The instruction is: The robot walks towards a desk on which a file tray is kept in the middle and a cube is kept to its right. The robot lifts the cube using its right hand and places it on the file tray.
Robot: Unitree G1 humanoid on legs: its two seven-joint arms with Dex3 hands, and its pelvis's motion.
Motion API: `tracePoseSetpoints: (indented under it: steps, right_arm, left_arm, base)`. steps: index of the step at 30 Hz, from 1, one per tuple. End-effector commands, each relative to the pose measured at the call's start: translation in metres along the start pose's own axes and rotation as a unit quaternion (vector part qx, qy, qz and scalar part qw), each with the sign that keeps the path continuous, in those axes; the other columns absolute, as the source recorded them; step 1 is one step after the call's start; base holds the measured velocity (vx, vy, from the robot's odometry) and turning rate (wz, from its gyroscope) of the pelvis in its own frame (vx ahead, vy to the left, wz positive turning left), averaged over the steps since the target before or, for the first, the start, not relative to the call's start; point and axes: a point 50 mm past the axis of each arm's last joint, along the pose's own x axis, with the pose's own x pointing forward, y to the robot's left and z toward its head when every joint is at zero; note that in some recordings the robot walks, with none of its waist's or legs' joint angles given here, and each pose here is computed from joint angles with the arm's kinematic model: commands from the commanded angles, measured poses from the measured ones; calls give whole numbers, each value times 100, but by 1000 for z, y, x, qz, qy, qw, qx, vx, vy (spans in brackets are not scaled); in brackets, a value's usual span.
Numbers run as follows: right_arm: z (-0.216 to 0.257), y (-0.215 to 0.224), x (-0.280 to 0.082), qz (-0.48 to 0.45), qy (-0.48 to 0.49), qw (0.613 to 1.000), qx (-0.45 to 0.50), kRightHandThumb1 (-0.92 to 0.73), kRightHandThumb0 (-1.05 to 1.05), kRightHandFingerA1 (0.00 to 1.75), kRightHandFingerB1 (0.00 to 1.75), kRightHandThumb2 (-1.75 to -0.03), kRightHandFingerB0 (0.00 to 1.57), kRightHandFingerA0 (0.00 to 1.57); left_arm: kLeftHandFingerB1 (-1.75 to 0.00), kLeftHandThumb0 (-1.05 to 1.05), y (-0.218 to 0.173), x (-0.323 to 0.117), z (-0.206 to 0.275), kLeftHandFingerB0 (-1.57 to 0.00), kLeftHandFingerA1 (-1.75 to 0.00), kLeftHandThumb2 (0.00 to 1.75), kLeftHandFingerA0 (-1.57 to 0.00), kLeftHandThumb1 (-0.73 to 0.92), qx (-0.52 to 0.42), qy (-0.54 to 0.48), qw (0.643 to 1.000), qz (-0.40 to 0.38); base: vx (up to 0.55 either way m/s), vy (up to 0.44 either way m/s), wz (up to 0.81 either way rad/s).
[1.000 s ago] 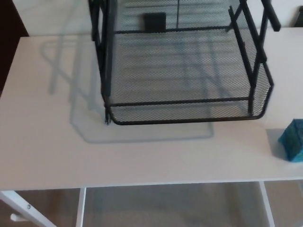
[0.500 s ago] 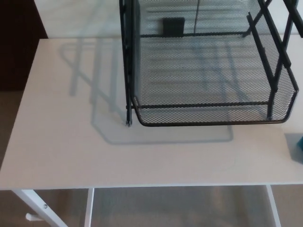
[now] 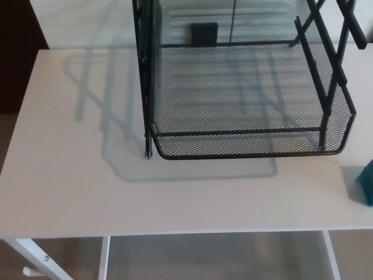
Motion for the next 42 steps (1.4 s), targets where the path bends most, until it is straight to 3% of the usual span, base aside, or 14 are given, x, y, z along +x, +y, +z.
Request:
tracePoseSetpoints:
  steps: [1,14,16,17,19,21,22,24,27,30,32,39,40,42]
  right_arm:
    - [24,6,7,24,-51,998,-32,-54,-105,150,160,-66,55,74]
    - [112,65,-4,184,-194,955,-125,-54,-93,77,76,-56,1,43]
    - [115,80,-7,238,-191,941,-147,-52,-79,56,51,-56,8,36]
    - [112,90,-7,277,-183,929,-161,-41,-75,56,48,-80,9,30]
    - [111,99,-7,298,-169,923,-176,-39,-71,51,42,-77,11,29]
    - [108,110,-7,334,-161,907,-199,-39,-68,51,41,-75,10,27]
    - [107,112,-6,339,-156,905,-204,-47,-66,44,35,-55,16,31]
    - [105,123,-4,351,-148,895,-234,-40,-68,53,43,-76,13,24]
    - [106,125,-3,345,-151,885,-274,-41,-74,54,43,-79,15,27]
    - [106,127,-3,336,-156,860,-353,-42,-72,51,43,-78,15,20]
    - [106,129,-3,339,-157,849,-373,-51,-69,44,34,-56,20,21]
    - [106,136,-8,344,-179,831,-400,-51,-65,40,30,-56,20,20]
    - [108,138,-9,344,-181,830,-400,-51,-65,40,30,-56,20,18]
    - [110,139,-10,341,-188,829,-402,-51,-63,40,30,-56,20,19]
  left_arm:
    - [-73,-103,3,-1,5,-12,-93,66,-14,86,12,-24,1000,8]
    - [-60,-93,11,-4,7,-8,-83,112,-34,61,4,-30,999,25]
    - [-65,-104,11,-3,8,-18,-89,66,-18,84,7,-27,999,28]
    - [-58,-90,11,-3,8,-8,-82,111,-36,58,12,-24,999,30]
    - [-68,-104,10,-3,9,-18,-91,66,-19,85,13,-25,999,29]
    - [-63,-98,10,-2,10,-16,-81,111,-29,62,-1,-22,999,28]
    - [-66,-104,10,-2,10,-20,-92,66,-19,83,-3,-23,999,27]
    - [-60,-93,11,-2,9,-11,-86,111,-38,57,0,-24,999,23]
    - [-68,-105,10,-2,10,-21,-100,66,-30,84,8,-27,999,22]
    - [-60,-94,10,-2,10,-11,-85,112,-39,59,3,-30,999,24]
    - [-68,-105,11,-2,10,-22,-92,66,-24,84,-1,-29,999,25]
    - [-66,-101,11,-2,11,-25,-84,111,-43,62,17,-27,999,33]
    - [-68,-105,12,-3,11,-23,-90,67,-38,85,19,-29,999,31]
    - [-66,-104,12,-3,11,-24,-82,110,-41,63,17,-30,999,31]
  base:
    - [0,0,0]
    - [0,0,0]
    - [0,0,0]
    - [0,0,0]
    - [0,0,0]
    - [0,0,0]
    - [0,0,0]
    - [0,0,0]
    - [0,0,0]
    - [0,0,0]
    - [0,0,0]
    - [0,0,0]
    - [0,0,0]
    - [0,0,0]
